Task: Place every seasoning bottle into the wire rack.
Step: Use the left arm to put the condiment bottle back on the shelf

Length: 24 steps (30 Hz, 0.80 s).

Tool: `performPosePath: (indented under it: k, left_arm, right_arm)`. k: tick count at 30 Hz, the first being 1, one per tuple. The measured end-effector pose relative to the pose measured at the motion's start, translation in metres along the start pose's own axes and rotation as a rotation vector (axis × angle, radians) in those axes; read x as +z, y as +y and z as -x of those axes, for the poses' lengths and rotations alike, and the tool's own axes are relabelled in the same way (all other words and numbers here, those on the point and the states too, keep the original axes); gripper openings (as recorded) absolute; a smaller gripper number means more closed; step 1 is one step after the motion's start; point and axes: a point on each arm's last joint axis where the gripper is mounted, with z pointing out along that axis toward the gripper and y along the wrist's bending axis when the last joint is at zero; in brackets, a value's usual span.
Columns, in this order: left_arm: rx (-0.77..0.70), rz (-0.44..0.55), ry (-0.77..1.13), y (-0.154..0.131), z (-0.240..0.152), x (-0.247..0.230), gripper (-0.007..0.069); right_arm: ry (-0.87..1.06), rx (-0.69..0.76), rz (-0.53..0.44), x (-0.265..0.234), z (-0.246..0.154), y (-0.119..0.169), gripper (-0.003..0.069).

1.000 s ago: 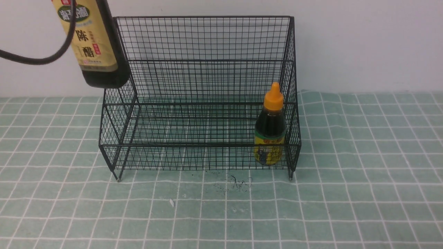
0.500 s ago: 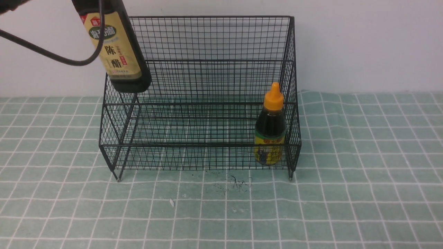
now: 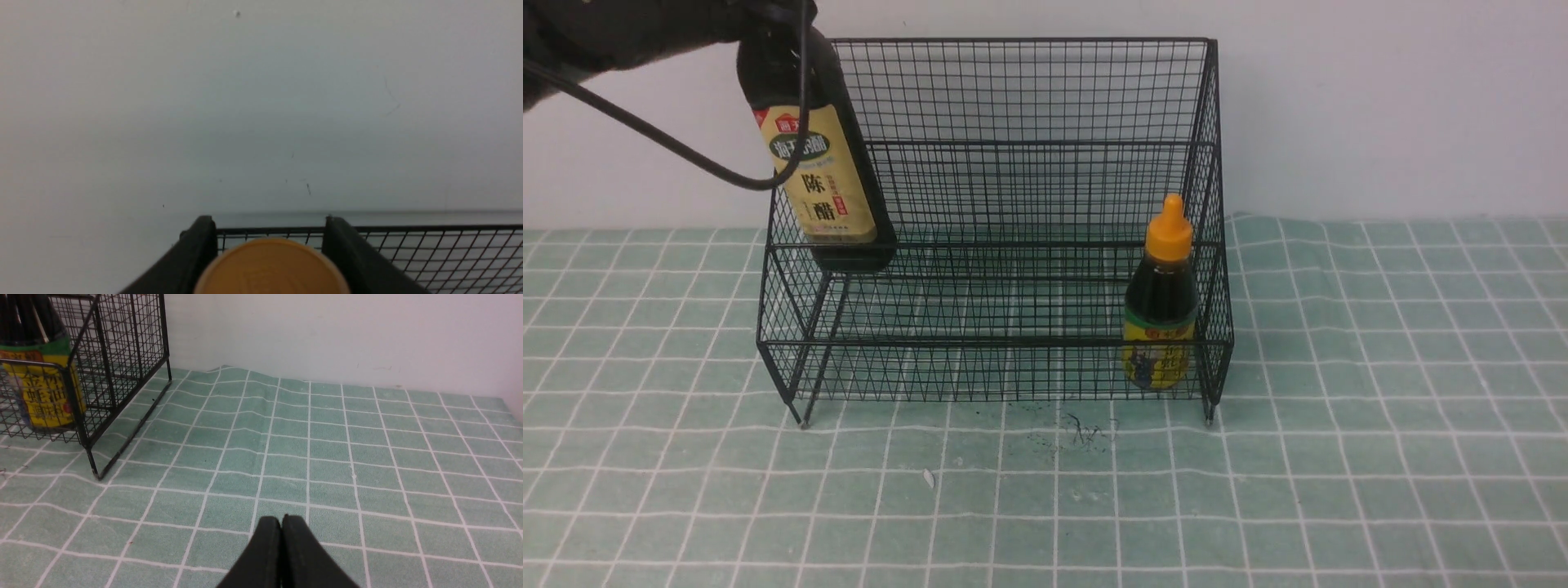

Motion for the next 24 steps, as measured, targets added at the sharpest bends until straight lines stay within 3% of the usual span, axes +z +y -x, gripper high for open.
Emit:
performPosePath:
  k: [16, 24]
  left_arm:
    - [0.029, -0.014, 0.162, 0.002, -0.033, 0.022, 0.0304]
    - [0.043, -0.01, 0.11, 0.002, -0.023, 0.02, 0.0414]
  right_arm:
    - [0.0, 0.0, 0.0, 0.0, 0.0, 0.0, -0.0013]
    - [0.0, 0.0, 0.0, 0.0, 0.0, 0.0, -0.0013]
